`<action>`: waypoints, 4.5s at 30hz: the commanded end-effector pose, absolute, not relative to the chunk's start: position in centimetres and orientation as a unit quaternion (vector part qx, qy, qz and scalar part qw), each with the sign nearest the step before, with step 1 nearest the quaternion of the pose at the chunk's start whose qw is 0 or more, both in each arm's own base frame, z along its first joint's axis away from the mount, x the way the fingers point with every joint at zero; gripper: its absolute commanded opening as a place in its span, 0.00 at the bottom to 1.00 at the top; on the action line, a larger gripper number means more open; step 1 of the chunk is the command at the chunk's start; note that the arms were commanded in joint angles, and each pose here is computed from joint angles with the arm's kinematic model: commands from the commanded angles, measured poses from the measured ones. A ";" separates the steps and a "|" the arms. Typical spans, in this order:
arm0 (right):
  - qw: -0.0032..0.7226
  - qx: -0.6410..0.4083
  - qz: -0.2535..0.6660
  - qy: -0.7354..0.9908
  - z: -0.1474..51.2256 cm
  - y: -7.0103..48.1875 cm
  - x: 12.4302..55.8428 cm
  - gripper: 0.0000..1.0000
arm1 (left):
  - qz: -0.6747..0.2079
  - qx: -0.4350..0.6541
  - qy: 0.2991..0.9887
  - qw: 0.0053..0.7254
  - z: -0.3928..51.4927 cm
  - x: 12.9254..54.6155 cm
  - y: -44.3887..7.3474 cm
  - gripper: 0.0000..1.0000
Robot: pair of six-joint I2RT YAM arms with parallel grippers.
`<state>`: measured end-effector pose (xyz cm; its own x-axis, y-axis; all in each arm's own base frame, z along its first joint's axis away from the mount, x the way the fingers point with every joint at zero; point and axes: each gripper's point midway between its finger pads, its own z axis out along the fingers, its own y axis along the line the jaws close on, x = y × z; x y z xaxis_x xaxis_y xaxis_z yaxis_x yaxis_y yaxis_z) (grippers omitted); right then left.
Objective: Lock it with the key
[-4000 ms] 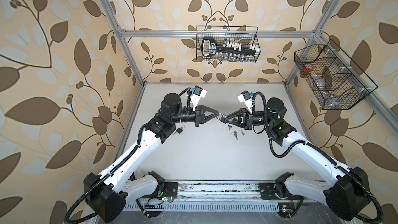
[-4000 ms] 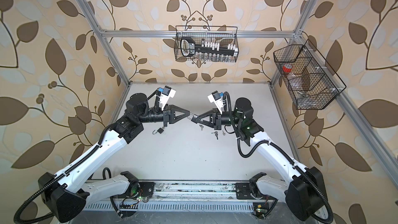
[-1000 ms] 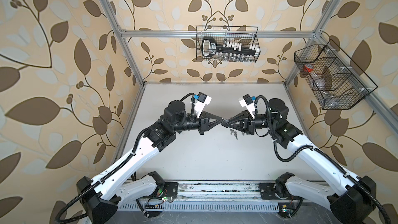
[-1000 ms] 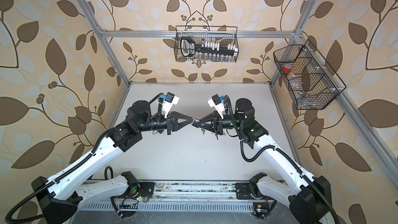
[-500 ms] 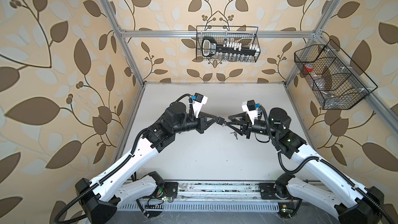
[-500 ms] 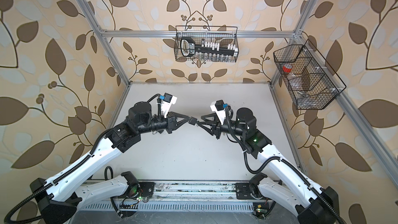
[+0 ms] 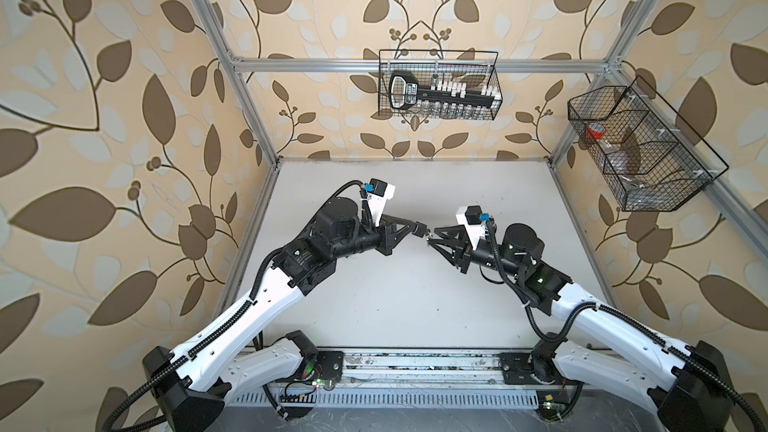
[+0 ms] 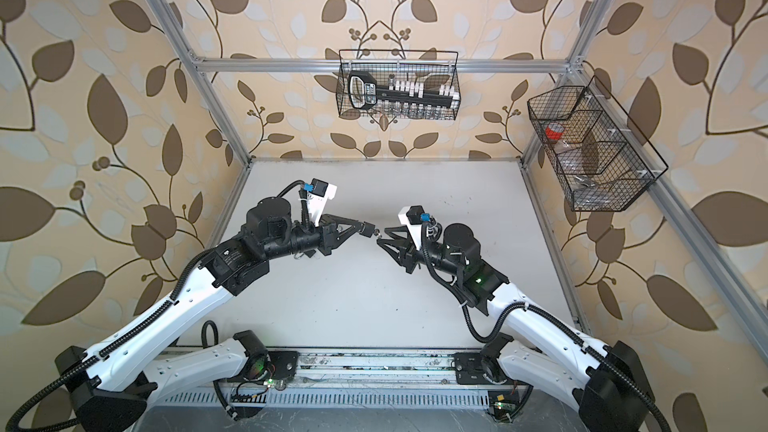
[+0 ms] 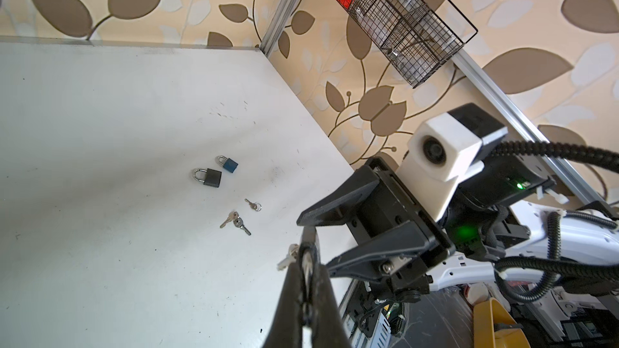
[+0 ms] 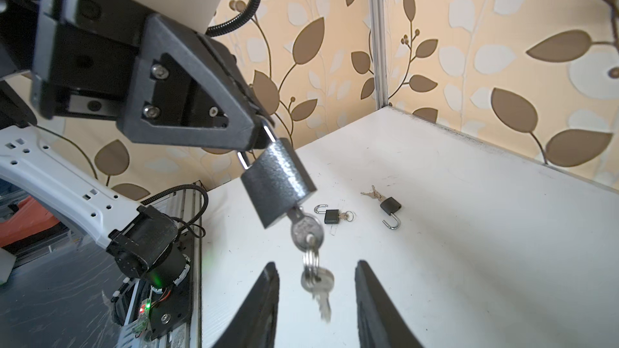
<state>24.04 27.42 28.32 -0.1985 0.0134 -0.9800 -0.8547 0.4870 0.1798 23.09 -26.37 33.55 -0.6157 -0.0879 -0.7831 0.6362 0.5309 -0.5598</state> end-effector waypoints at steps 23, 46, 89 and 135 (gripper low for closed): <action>0.563 -0.300 0.370 0.675 27.0 28.3 25.2 0.14 | -0.471 0.192 0.737 0.445 37.8 22.5 -26.2 0.00; 0.542 -0.249 0.326 0.733 22.4 24.4 26.8 0.00 | -0.452 0.179 0.748 0.453 37.3 22.5 -25.1 0.00; 0.295 -0.217 0.188 0.911 8.5 25.0 25.6 0.00 | -0.296 -0.061 0.902 0.310 19.6 29.4 -17.4 0.00; 0.183 -0.187 0.101 0.960 2.0 23.9 30.9 0.12 | -0.288 -0.075 0.903 0.312 20.5 30.4 -16.9 0.00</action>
